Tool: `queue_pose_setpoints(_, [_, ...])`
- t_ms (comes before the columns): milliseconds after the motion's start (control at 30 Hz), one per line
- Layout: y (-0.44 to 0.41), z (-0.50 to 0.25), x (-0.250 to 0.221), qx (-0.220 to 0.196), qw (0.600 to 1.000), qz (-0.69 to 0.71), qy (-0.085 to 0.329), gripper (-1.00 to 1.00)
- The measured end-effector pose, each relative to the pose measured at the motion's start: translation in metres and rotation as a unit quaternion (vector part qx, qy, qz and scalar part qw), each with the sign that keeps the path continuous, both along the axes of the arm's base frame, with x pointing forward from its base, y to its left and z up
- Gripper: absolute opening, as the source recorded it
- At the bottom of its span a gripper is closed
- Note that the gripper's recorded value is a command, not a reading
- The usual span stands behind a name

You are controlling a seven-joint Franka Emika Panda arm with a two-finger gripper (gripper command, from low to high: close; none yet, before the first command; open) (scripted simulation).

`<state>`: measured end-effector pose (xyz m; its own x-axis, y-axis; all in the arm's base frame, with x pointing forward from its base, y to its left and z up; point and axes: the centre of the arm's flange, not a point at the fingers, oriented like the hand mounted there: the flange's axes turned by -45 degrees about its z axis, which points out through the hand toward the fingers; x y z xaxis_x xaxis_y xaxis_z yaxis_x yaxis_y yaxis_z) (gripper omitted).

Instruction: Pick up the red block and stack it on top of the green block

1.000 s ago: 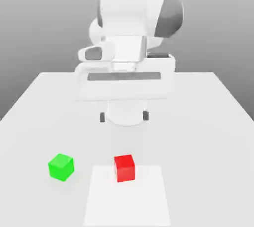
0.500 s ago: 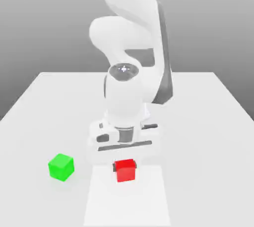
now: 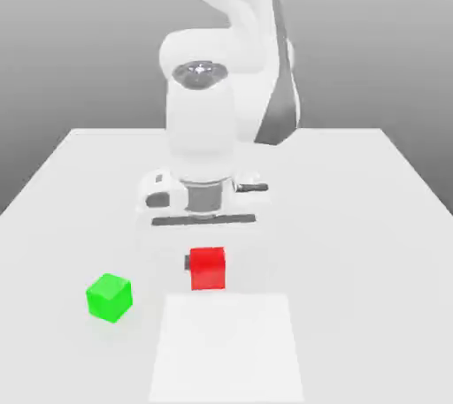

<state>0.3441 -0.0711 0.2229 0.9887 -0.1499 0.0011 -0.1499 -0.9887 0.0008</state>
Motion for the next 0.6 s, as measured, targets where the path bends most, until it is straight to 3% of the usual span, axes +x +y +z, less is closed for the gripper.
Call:
queue_pose_setpoints(267, [-0.109, 0.019, -0.021, 0.001, 0.956, -0.294, 0.0, -1.0])
queue_pose_setpoints(467, [-0.118, -0.03, -0.023, 0.002, 0.948, -0.318, 0.0, -1.0])
queue_pose_setpoints(500, [-0.118, -0.038, -0.024, 0.001, 0.948, -0.319, 0.0, 1.0])
queue_pose_setpoints(600, [-0.118, -0.038, -0.024, 0.001, 0.948, -0.319, 0.0, 1.0])
